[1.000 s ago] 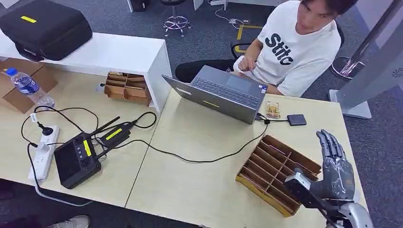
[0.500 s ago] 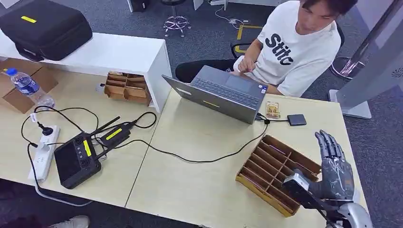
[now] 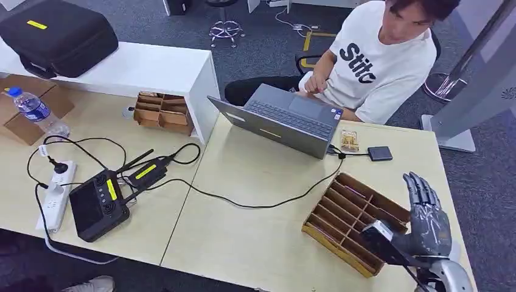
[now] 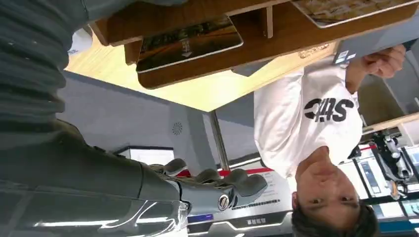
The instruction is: Pass the card to the sensor for recognition and then transmit it.
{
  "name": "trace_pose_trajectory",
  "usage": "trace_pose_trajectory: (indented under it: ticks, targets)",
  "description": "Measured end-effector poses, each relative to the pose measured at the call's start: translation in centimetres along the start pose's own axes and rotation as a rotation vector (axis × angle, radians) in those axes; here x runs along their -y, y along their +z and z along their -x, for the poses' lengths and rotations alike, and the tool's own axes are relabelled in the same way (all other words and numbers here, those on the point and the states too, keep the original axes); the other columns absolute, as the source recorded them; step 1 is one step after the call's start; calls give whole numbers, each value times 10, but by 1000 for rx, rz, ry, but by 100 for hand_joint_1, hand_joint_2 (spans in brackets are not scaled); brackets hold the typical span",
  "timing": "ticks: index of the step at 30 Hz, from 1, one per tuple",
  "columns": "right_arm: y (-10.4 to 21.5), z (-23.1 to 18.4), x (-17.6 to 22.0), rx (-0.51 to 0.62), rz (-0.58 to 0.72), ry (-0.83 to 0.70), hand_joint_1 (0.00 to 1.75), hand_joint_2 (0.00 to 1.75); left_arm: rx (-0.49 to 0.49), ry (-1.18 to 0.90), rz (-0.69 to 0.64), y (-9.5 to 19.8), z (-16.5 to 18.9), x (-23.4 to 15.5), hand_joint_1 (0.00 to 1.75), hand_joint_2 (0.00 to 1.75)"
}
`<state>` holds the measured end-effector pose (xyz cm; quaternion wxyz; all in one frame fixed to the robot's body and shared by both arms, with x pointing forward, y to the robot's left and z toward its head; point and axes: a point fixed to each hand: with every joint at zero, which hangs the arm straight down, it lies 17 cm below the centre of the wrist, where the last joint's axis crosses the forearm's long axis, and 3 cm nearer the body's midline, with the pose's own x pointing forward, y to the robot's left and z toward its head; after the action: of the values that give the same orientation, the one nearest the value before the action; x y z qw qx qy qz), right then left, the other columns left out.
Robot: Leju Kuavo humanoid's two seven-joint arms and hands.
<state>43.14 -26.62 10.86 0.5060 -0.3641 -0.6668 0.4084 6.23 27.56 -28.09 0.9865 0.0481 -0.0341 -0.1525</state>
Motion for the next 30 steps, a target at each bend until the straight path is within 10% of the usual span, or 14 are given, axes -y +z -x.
trace_pose_trajectory:
  ticks: [4, 5, 6, 9, 30]
  targets:
    - [-2, 2, -1, -6, 0, -2, 0, 175, 0, 0, 0, 0, 0, 0, 0, 175]
    - [-2, 3, -1, -7, 0, -2, 47, 175, 0, 0, 0, 0, 0, 0, 0, 175]
    - [-2, 3, -1, -8, 0, -3, 131, 175, 0, 0, 0, 0, 0, 0, 0, 175]
    - [-2, 4, -4, -13, -7, -3, 155, 175, 0, 0, 0, 0, 0, 0, 0, 175]
    - [-3, 7, -7, -24, -11, -3, 175, 175, 0, 1, 0, 0, 0, 0, 0, 175]
